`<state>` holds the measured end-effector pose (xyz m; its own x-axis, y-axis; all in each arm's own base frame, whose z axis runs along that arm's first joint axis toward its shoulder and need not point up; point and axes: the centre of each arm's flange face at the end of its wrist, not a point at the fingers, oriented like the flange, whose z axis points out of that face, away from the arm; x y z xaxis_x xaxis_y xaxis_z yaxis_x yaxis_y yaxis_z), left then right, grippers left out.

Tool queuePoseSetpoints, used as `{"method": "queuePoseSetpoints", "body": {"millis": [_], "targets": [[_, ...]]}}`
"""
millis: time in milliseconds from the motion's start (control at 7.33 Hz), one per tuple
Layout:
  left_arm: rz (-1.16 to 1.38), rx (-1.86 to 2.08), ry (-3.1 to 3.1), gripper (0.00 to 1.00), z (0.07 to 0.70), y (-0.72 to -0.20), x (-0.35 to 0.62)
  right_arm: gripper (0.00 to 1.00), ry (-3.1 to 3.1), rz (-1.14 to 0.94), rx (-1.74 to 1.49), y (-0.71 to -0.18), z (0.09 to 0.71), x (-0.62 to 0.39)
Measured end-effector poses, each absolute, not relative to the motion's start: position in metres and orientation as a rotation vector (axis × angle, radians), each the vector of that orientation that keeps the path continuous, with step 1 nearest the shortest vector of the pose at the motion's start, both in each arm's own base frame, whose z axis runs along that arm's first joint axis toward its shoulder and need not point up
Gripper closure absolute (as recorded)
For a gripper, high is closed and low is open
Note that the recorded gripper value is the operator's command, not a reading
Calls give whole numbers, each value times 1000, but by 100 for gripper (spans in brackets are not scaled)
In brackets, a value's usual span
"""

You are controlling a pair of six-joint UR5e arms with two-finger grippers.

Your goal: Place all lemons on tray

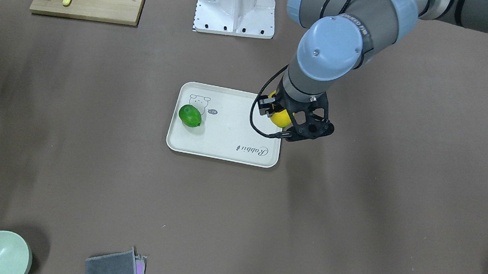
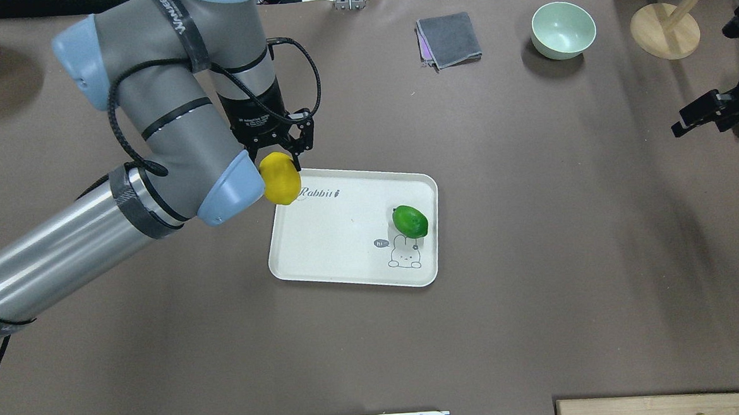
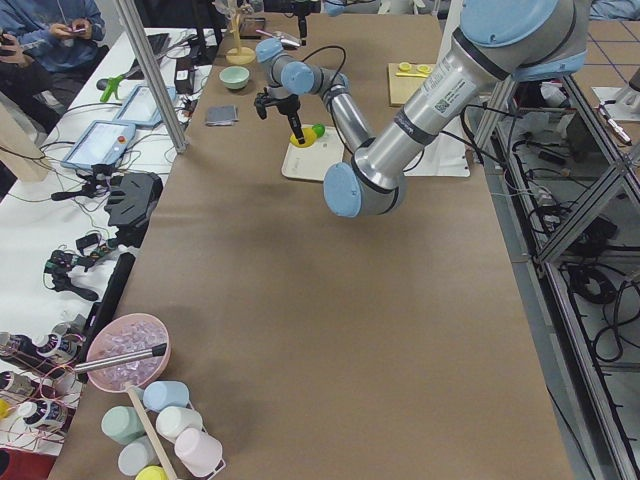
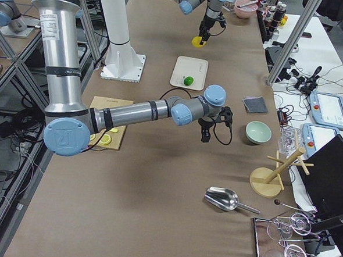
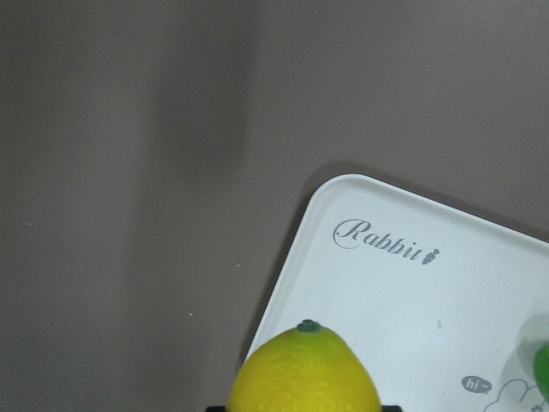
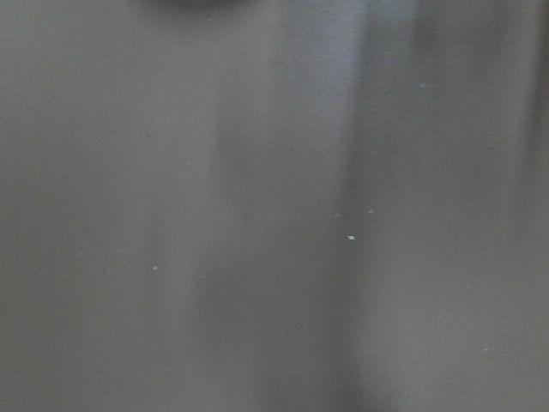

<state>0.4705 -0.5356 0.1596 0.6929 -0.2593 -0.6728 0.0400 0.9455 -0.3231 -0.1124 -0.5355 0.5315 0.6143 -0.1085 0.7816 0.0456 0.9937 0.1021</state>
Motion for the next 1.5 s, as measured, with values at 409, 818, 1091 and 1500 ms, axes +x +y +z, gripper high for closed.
{"method": "queuePoseSetpoints", "body": {"millis": [409, 818, 1091, 1500], "targets": [[-164, -261, 790, 100, 182, -541, 524, 0, -863, 15, 45, -542, 594, -43], [-144, -220, 759, 47, 208, -528, 555, 0, -793, 73, -30, -540, 621, -4], [-148, -214, 766, 17, 225, -521, 561, 0, -777, 61, -68, -536, 627, 20], [-160, -201, 783, 2, 227, -516, 560, 0, -774, 76, -80, -536, 616, 36]]}}
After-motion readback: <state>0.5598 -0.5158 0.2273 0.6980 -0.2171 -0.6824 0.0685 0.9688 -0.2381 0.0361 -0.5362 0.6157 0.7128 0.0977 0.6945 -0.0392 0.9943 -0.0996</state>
